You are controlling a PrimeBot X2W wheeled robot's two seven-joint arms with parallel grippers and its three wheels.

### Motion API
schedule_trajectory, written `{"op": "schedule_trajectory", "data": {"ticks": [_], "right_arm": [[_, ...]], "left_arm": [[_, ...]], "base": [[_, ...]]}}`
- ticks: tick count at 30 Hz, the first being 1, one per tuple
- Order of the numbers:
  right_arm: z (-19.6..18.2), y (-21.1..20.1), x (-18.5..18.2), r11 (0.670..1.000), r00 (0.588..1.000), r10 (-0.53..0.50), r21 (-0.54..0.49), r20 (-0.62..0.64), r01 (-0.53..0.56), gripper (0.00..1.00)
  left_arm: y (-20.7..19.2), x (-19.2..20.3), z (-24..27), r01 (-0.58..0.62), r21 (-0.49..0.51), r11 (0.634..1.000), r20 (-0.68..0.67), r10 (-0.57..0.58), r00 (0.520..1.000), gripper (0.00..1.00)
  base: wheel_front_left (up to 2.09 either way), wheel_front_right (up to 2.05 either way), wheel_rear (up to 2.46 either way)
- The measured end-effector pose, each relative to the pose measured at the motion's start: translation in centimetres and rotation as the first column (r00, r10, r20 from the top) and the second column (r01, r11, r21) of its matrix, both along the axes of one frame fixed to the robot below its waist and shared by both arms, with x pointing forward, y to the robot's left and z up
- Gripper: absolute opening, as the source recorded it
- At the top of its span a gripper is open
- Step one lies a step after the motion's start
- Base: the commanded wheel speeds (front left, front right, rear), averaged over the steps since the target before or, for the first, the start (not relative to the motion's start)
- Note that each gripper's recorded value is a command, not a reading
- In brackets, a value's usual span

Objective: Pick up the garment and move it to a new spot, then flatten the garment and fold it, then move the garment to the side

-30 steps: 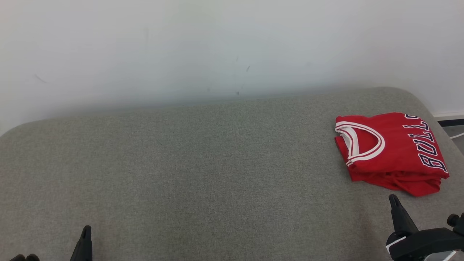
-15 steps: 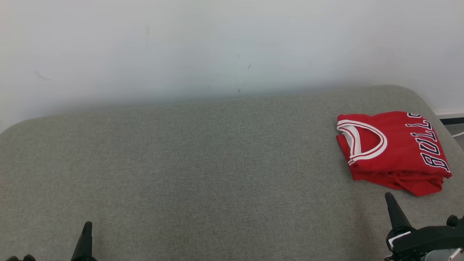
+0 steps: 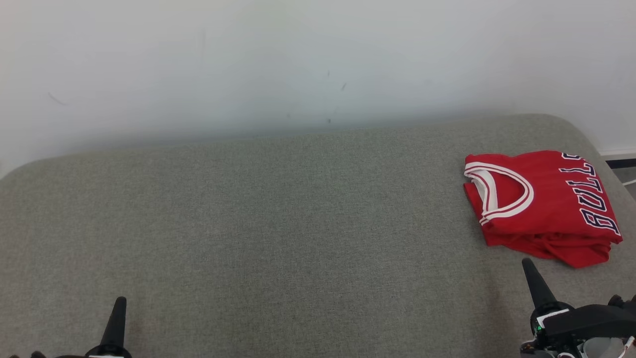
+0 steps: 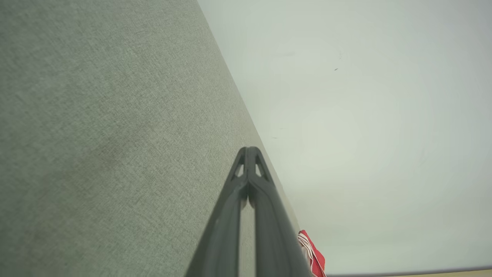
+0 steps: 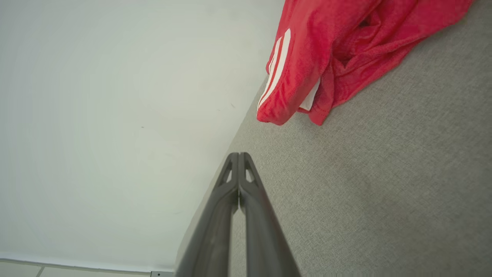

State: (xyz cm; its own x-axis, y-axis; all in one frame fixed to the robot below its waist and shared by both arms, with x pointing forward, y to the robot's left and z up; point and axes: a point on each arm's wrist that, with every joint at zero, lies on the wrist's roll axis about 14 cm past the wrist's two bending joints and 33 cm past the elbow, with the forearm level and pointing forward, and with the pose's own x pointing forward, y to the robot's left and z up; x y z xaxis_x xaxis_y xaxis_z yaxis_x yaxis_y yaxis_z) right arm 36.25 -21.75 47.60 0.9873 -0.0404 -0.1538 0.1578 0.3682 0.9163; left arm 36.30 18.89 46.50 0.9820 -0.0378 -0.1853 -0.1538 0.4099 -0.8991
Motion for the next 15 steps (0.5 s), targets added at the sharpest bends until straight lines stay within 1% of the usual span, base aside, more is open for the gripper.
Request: {"op": "schedule_trajectory", "data": {"ticks": [2, 3, 6, 15], "right_arm": [[-0.14, 0.08, 0.00, 0.999, 1.000, -0.003, 0.032, 0.001, 0.003, 0.00], [-0.14, 0.08, 0.00, 0.999, 1.000, -0.003, 0.032, 0.001, 0.003, 0.00], [0.07, 0.27, 0.31, 0.997, 1.000, -0.006, 0.075, 0.013, 0.005, 0.00], [0.25, 0.72, 0.95, 0.980, 0.999, -0.014, 0.201, 0.036, 0.006, 0.00]], "left_arm": [[0.02, 0.08, 0.09, -0.006, -0.037, 0.999, 0.006, 0.006, 1.000, 0.00], [0.02, 0.08, 0.09, -0.006, -0.037, 0.999, 0.006, 0.006, 1.000, 0.00], [-0.05, 0.51, 0.51, -0.011, -0.079, 0.997, 0.018, 0.013, 1.000, 0.00], [-0.10, 0.97, 0.82, -0.029, -0.220, 0.975, 0.037, 0.038, 0.999, 0.00]], "base": [[0.00, 0.00, 0.00], [0.00, 0.00, 0.00], [0.00, 0.00, 0.00], [0.00, 0.00, 0.00]]}}
